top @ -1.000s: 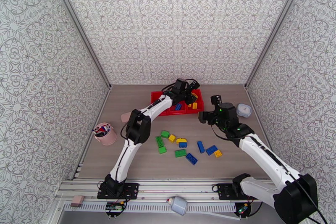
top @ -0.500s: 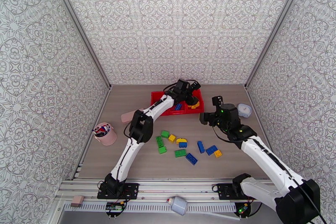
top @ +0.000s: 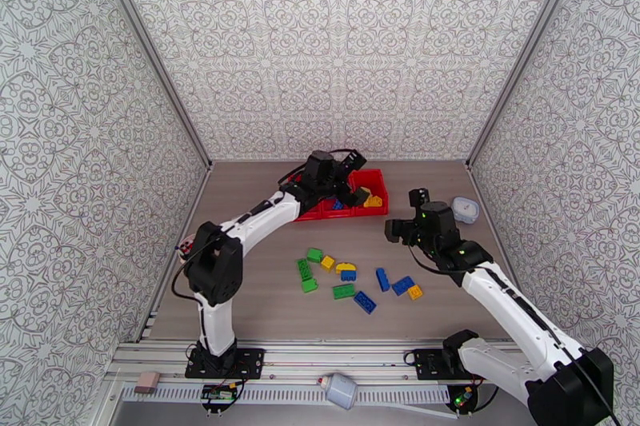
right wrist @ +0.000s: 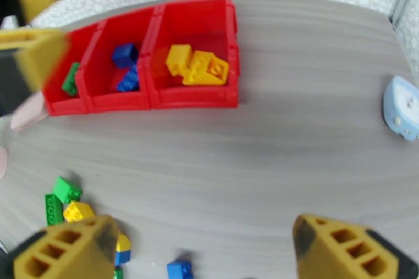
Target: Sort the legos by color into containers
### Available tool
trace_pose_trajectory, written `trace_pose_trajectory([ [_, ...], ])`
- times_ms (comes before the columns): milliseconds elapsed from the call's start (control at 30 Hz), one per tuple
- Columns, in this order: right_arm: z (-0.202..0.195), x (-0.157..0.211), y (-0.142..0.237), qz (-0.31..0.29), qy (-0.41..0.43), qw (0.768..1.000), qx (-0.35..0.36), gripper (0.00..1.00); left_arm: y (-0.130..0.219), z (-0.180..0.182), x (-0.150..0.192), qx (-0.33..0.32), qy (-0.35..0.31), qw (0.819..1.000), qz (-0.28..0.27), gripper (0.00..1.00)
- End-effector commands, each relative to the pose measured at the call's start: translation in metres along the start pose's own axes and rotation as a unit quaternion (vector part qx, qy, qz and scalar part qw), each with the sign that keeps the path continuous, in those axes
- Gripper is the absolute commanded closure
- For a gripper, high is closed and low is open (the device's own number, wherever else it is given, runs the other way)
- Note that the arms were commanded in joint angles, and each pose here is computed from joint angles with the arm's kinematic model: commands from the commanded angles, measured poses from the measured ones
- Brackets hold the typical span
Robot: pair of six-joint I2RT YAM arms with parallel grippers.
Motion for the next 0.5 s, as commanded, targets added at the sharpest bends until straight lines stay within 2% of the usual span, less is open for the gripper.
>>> trace_pose_trajectory([
  [0, -0.004, 0.022, -0.001, 0.037, -0.003, 0.999, 0.024, 0.08, 0.021, -0.019, 0.009, 0.02, -0.001, 1.0, -0.016, 0.01],
  [200, 0.01, 0.035, 0.0, 0.064, 0.008, 0.998, 0.025, 0.07, 0.069, -0.045, 0.043, 0.011, 0.002, 1.0, -0.002, 0.0],
  [467, 0.041, 0.066, -0.002, 0.11, 0.007, 0.994, 0.006, 0.06, 0.114, -0.083, 0.103, 0.031, 0.027, 0.998, 0.051, 0.01],
])
Point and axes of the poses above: each hand's point on the last joint's axis, 136 mm out from that joint toward the fingers, its own y axis back along the fingers, its own z axis along the line the jaws close on, x = y × z, the point moved 3 cm from there along y, back along the fingers, and after that the axes turned 13 degrees about y, right-handed, at the moved point
